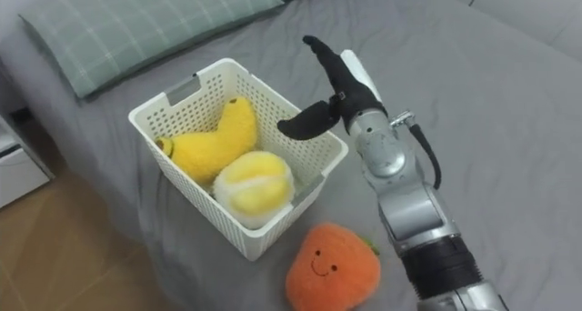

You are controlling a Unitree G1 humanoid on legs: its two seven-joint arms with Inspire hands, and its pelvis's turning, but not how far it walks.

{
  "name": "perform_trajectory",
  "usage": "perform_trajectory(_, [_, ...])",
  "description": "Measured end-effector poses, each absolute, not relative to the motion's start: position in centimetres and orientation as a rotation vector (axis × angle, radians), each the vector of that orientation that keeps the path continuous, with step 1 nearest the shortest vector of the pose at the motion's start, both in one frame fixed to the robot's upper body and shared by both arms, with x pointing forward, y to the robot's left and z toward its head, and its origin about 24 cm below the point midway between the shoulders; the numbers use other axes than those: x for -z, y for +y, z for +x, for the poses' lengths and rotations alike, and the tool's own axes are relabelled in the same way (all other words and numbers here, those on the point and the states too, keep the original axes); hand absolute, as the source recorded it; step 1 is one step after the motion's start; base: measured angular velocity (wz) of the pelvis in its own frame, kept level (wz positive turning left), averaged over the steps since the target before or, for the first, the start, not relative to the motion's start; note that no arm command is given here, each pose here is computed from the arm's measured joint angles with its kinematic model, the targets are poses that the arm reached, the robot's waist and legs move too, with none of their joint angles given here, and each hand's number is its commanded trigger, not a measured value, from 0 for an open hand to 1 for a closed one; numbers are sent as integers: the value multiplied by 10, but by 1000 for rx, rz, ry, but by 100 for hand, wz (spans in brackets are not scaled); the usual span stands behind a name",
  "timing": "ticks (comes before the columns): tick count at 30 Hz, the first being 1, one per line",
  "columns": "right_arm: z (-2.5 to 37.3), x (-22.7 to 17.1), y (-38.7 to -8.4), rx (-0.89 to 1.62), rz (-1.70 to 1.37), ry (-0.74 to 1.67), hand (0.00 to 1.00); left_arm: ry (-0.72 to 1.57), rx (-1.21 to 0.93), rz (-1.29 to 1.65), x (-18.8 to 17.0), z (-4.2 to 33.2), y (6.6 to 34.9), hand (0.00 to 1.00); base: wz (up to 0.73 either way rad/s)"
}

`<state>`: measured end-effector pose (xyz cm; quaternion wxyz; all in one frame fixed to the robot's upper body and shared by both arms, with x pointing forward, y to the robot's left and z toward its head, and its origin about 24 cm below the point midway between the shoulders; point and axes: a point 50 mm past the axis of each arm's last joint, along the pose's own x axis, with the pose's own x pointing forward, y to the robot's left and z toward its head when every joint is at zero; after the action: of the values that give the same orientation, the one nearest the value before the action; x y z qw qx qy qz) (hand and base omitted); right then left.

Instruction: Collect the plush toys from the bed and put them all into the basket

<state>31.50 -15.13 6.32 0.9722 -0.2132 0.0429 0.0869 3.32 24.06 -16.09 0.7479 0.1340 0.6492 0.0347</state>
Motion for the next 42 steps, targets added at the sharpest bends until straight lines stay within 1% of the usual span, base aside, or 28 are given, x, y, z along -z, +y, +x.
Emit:
perform_trajectory(12, [280, -19, -171, -113, -330, 232, 0, 1386, -88, 276, 162, 32, 236, 0, -27])
perform_trajectory(17, [277, -15, -174, -114, -321, 251, 0, 1363, -92, 258, 161, 38, 235, 0, -14])
perform_trajectory(22, [265, 5, -178, -140, -317, 331, 0, 1367, -117, 224, 161, 36, 237, 0, -4])
perform_trajectory(31, [246, 29, -167, -246, -385, 425, 0, 1378, -138, 213, 163, 32, 235, 0, -1])
perform_trajectory(36, [233, 44, -154, -366, -459, 484, 0, 1377, -136, 212, 163, 32, 235, 0, 0])
perform_trajectory(42, [223, 52, -145, -439, -495, 527, 0, 1367, -115, 226, 162, 36, 233, 0, 3])
